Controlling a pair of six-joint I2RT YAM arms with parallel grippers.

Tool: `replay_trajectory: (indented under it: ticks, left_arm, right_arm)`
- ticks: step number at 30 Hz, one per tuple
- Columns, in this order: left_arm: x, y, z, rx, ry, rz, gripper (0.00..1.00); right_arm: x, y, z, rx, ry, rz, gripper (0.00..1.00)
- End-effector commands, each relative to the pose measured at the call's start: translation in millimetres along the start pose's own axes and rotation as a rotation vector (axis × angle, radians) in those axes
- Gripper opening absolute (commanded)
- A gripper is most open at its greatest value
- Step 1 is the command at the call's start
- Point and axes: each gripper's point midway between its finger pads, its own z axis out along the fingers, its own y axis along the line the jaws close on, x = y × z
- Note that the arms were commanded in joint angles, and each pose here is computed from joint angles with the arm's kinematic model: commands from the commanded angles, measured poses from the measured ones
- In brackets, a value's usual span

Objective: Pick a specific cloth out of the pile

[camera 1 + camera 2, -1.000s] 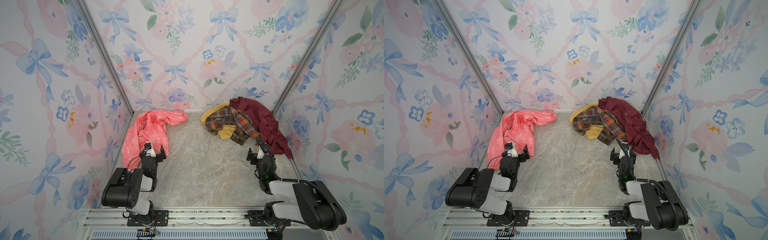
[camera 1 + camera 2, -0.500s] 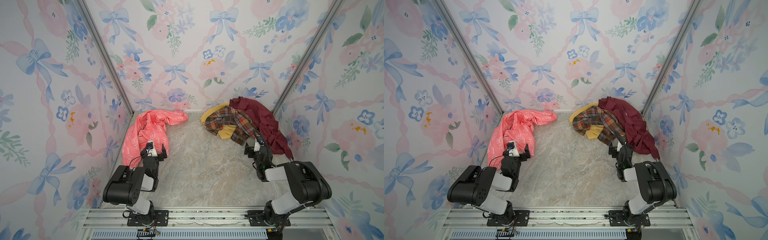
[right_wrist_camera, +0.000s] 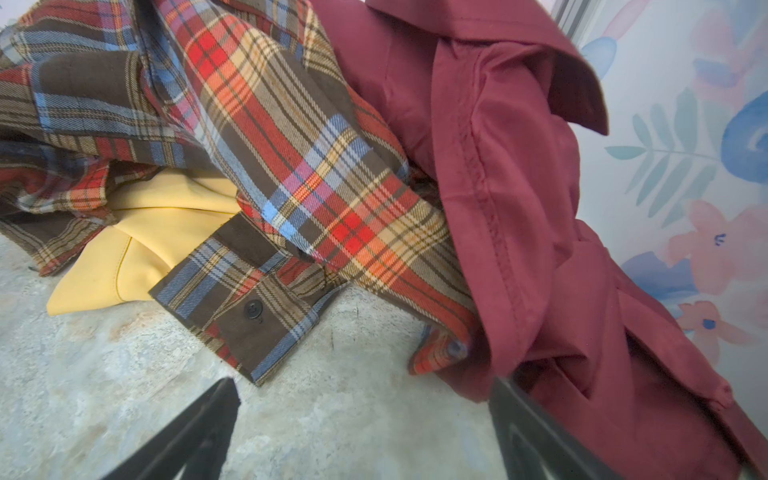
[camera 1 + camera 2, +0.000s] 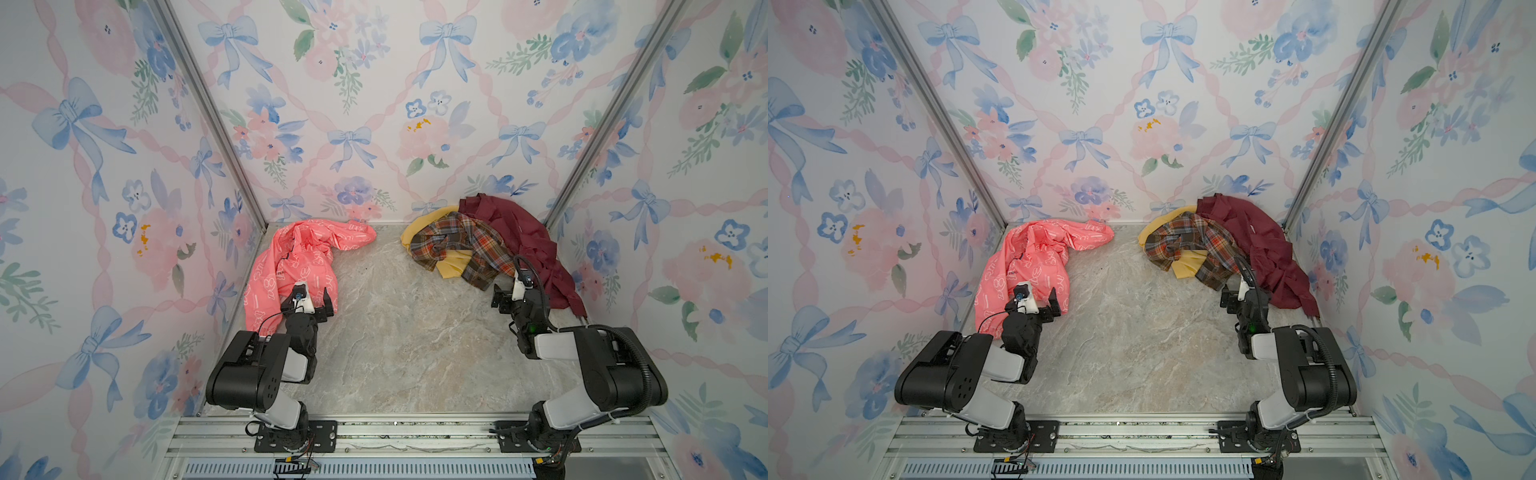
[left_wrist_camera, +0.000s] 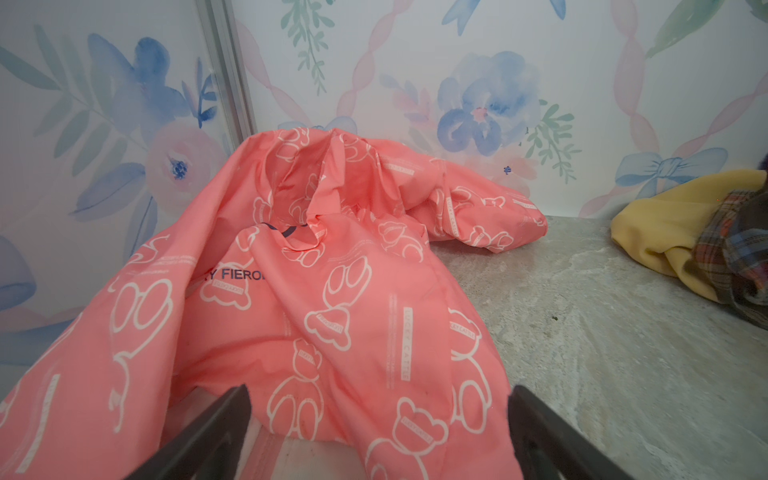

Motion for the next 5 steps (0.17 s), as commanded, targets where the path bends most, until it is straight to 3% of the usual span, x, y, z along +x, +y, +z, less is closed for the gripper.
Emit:
replay_trajectory:
  ticks: [1, 5]
  left_arm:
    - [-6.9, -2.8, 2.3, 0.002, -0.024, 0.011, 0.98]
    - [-7.0, -2.8, 2.4, 0.002, -0.024, 0.012, 0.98]
  right_arm:
    - [-1.5, 4.0, 1.2, -0.05, 0.005, 0.026, 0.97]
    - [-2.0, 4.0, 0.5, -0.057, -0.001, 0.029, 0.97]
